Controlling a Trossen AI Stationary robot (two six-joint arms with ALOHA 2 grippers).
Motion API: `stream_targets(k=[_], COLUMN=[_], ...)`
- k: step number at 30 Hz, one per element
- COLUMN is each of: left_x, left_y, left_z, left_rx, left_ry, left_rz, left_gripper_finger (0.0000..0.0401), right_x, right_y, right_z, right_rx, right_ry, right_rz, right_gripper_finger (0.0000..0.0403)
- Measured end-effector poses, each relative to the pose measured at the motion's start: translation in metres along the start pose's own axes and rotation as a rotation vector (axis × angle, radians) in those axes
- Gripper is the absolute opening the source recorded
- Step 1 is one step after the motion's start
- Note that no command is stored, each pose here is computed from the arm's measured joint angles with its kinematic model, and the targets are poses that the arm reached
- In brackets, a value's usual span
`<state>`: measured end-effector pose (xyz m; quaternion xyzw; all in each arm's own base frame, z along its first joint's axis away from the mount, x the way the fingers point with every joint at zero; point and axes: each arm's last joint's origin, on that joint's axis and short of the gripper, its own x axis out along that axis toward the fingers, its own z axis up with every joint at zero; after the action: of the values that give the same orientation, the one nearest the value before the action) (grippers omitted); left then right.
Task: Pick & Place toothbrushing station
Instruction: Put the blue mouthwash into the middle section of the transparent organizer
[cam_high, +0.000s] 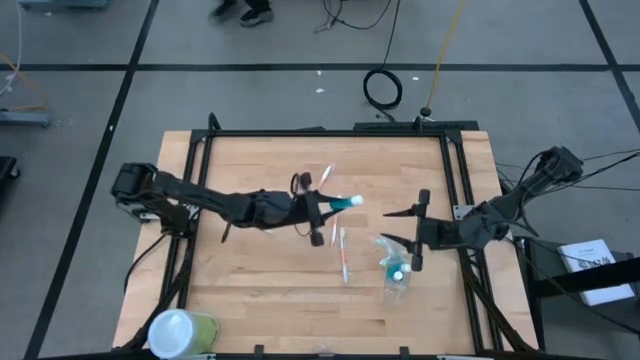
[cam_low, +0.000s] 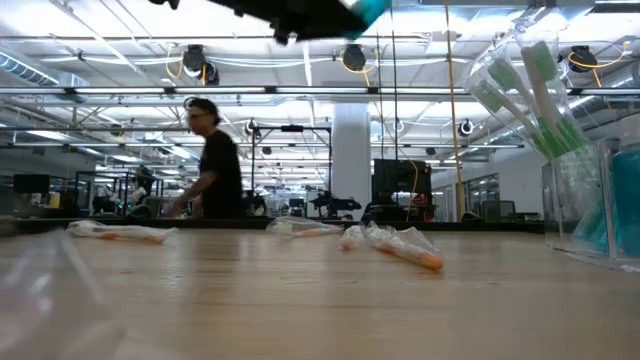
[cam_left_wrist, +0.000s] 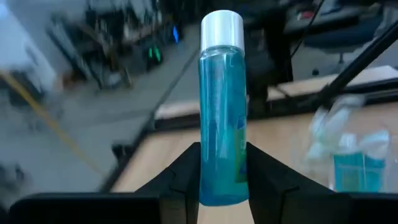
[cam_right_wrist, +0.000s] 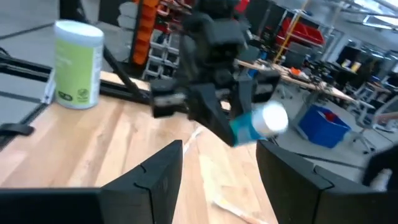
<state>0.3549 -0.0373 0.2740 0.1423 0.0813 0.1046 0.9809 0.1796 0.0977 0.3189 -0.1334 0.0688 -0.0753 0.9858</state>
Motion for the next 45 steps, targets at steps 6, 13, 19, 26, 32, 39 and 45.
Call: stream_targets(k=[6, 13, 19, 26, 32, 39, 45], left_x=[0.01, 0.016, 0.015, 0.015, 0.015, 0.015, 0.015], left_y=[-0.005, -0.009, -0.01, -0.01, -0.01, -0.01, -0.011], left_z=[-0.002, -0.006, -0.005, -0.006, -0.006, -0.005, -0.005], left_rx=[0.083, 0.09, 0.096, 0.109, 0.125, 0.124, 0.125], left_ry=[-0.082, -0.12, -0.122, -0.112, -0.115, -0.121, -0.122], left_rz=[0.017, -0.018, -0.021, -0.014, -0.012, -0.012, -0.016], left_gripper_finger=[0.0103, 0.0106, 0.0107, 0.0108, 0.0108, 0.0108, 0.0108], right_x=[0.017, 0.045, 0.062, 0.062, 0.058, 0.058, 0.058], right_y=[-0.002, -0.008, -0.012, -0.014, -0.016, -0.015, -0.015], right_z=[0.0, -0.005, -0.006, -0.006, -0.005, -0.008, -0.008], right_rx=[0.084, 0.105, 0.131, 0.133, 0.13, 0.111, 0.107], right_ry=[-0.015, -0.032, -0.076, -0.082, -0.078, -0.048, -0.047], right_rz=[-0.061, -0.163, -0.14, -0.112, -0.109, -0.105, -0.103], right_gripper_finger=[0.0223, 0.0263, 0.0259, 0.0198, 0.0147, 0.012, 0.0108])
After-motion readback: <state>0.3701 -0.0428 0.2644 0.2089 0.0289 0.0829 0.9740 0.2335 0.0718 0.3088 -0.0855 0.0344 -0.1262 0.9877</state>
